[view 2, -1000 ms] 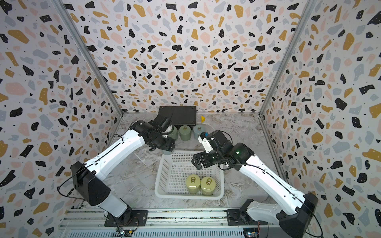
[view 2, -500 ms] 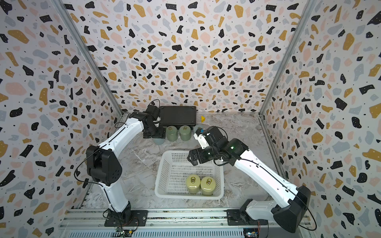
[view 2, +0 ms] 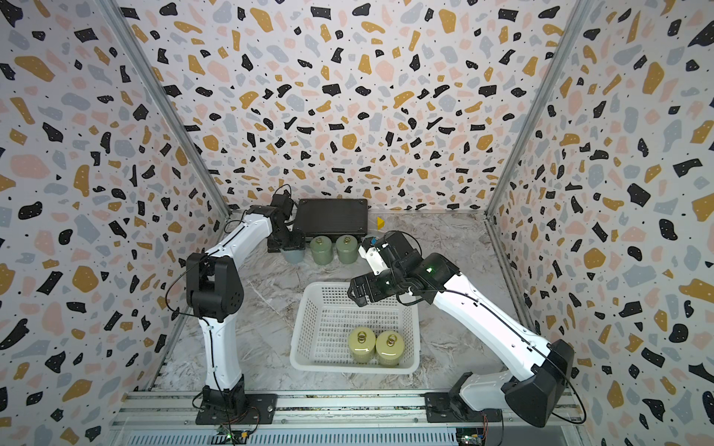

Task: Take the tea canister out of the basket
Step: Place the tea canister at the center of the board.

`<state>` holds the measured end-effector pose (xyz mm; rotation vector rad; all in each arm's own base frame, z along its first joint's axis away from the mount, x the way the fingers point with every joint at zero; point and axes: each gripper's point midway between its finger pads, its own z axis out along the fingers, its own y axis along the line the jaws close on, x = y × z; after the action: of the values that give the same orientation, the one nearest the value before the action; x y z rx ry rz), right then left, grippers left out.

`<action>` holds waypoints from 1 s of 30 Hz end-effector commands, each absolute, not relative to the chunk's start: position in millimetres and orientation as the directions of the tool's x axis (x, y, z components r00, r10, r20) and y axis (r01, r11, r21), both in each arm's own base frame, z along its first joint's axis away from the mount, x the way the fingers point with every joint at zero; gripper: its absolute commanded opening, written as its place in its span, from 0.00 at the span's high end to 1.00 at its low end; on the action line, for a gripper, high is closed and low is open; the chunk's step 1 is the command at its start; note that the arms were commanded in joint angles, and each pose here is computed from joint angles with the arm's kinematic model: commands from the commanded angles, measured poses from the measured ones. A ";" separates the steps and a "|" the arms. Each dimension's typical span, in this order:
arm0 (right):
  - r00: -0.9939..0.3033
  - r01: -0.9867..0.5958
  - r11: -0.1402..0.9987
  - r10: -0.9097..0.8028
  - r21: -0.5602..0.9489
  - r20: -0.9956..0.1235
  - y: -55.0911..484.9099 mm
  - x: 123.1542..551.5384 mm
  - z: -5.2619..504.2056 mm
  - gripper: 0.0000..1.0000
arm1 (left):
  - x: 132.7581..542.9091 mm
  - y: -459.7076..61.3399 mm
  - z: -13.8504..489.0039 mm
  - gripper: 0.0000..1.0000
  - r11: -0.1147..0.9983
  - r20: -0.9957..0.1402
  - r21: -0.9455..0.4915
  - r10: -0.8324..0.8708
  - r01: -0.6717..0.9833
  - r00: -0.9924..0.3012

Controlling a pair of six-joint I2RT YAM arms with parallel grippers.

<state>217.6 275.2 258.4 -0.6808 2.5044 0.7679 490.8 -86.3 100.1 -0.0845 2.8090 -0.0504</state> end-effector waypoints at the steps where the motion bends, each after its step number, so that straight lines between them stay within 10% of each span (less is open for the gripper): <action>1: -0.773 -0.577 0.721 -0.329 0.385 -0.543 275.4 217.5 271.0 0.01 | 517.5 -90.8 120.7 0.18 0.997 -0.416 -0.065 -0.059 -0.036 -0.908; 30: -0.781 -0.564 0.732 -0.322 0.383 -0.535 275.2 219.7 269.6 0.01 | 518.7 -98.3 77.0 0.08 0.997 -0.328 -0.076 -0.036 -0.012 -0.944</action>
<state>222.8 278.5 257.8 -0.6797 2.5191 0.7511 506.5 -94.8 61.2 -0.0569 2.8571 -0.0869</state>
